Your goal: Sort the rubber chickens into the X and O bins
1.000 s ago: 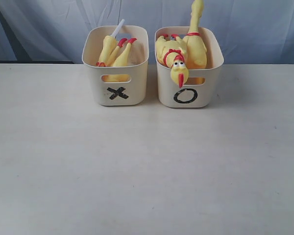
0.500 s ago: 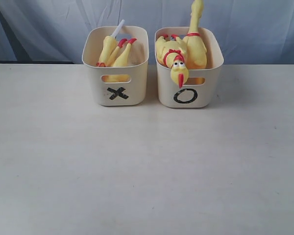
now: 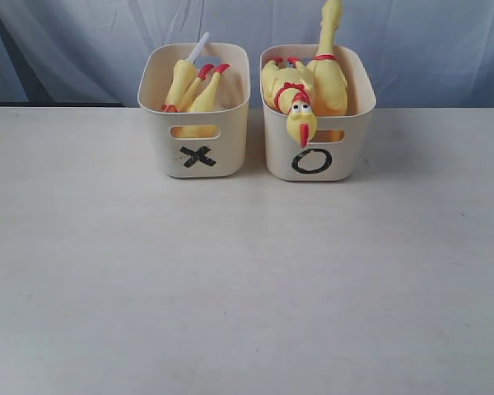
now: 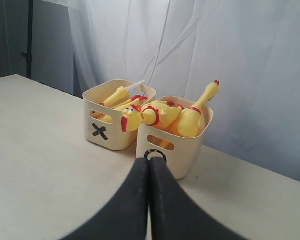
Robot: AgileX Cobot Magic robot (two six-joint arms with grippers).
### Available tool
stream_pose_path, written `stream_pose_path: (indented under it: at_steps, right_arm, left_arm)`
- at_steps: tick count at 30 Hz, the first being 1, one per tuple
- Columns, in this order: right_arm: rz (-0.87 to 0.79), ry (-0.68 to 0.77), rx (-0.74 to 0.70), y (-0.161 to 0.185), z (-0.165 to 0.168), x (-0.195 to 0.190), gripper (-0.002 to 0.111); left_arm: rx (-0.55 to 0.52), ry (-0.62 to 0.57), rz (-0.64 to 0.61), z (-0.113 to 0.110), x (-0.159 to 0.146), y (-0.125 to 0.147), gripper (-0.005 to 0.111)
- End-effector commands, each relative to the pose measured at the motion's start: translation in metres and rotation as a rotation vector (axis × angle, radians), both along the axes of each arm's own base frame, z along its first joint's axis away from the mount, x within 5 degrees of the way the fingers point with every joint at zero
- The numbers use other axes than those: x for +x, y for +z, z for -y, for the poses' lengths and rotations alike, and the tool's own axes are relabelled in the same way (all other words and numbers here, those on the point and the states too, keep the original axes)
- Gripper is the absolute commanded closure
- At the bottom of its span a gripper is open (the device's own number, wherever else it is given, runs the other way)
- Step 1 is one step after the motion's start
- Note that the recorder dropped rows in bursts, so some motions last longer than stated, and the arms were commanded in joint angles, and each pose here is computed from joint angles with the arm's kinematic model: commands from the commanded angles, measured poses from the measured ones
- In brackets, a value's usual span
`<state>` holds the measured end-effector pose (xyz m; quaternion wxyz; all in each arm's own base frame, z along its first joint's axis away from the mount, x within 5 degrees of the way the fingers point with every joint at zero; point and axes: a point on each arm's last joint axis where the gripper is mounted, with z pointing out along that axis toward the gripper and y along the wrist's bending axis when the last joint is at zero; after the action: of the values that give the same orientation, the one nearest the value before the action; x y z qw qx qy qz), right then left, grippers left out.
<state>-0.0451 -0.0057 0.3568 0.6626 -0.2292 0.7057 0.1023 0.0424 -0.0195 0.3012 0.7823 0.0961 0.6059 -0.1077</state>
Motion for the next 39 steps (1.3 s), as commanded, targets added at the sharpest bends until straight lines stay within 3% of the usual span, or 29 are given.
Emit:
stream_pose_path:
  at_steps: [1, 10, 18, 28, 33, 35, 37, 39]
  right_arm:
    - [-0.003, 0.0, 0.002, -0.001, 0.0, 0.0, 0.109]
    - [-0.004, -0.002, 0.007, -0.001, -0.001, 0.0, 0.109]
    - [-0.002, -0.186, 0.005, -0.001, -0.009, 0.0, 0.109]
    - [-0.008, -0.193, 0.007, -0.002, -0.01, 0.001, 0.109]
    - [0.055, -0.268, -0.033, -0.005, -0.005, 0.012, 0.109]
    - [0.128, -0.298, -0.038, -0.002, -0.003, 0.016, 0.109]
    - [0.221, -0.311, -0.018, 0.004, -0.002, 0.018, 0.109]
    - [0.298, -0.314, 0.006, 0.01, -0.002, 0.019, 0.109]
  left_arm:
    - [-0.015, -0.001, 0.076, -0.002, -0.014, 0.003, 0.106]
    - [-0.015, 0.013, 0.091, -0.003, -0.016, 0.002, 0.106]
    - [-0.012, 0.075, 0.089, -0.004, -0.015, 0.002, 0.106]
    - [-0.012, 0.075, 0.089, -0.004, -0.015, 0.002, 0.106]
    - [-0.011, 0.078, 0.089, -0.004, -0.015, 0.002, 0.106]
    - [-0.148, 0.029, 0.075, -0.004, -0.016, 0.004, 0.106]
    - [-0.419, -0.064, 0.048, -0.004, -0.017, 0.007, 0.106]
    - [-0.778, -0.187, 0.01, -0.007, -0.019, 0.012, 0.106]
